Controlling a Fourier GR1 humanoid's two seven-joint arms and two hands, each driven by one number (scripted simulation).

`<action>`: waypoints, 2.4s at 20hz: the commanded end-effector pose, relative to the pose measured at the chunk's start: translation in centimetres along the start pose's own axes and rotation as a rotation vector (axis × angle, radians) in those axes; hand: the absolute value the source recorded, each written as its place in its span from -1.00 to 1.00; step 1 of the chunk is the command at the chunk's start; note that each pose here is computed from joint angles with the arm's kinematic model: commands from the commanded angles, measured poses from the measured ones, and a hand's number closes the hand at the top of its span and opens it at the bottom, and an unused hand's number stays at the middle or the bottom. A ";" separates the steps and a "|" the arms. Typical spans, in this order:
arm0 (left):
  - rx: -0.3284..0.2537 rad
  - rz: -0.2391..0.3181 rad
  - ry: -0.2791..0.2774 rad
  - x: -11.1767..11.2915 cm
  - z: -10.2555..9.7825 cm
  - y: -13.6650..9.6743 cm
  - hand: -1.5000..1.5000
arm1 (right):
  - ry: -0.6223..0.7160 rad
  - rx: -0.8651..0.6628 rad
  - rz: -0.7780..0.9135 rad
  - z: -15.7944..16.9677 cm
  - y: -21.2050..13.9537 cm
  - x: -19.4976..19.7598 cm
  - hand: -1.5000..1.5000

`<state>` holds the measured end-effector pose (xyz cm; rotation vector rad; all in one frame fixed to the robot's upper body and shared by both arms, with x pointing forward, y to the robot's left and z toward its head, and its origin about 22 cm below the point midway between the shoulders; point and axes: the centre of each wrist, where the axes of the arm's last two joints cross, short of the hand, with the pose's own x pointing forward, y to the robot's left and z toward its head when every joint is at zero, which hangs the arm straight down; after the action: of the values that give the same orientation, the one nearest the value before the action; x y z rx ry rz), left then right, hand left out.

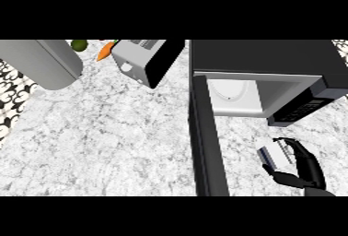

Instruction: Pick up the milk, place it into the microwave and close the microwave

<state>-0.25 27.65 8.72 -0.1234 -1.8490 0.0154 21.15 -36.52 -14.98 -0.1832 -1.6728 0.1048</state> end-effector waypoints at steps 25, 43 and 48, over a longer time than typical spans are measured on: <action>0.007 0.067 -0.081 2.2 -0.2 0.0 -1.00 | -0.248 0.136 -0.058 -8.6 7.3 3.2 1.00; -0.036 0.044 -0.096 1.3 -0.9 2.1 -1.00 | -0.197 0.107 0.053 -19.3 6.2 12.0 1.00; -0.053 0.048 -0.105 0.9 -1.5 1.6 -1.00 | -0.234 0.050 0.186 -19.7 5.1 12.7 1.00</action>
<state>0.36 29.65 8.48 -0.1761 -1.8750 0.0040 33.52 -27.75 -9.69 -0.0664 -1.8280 0.1887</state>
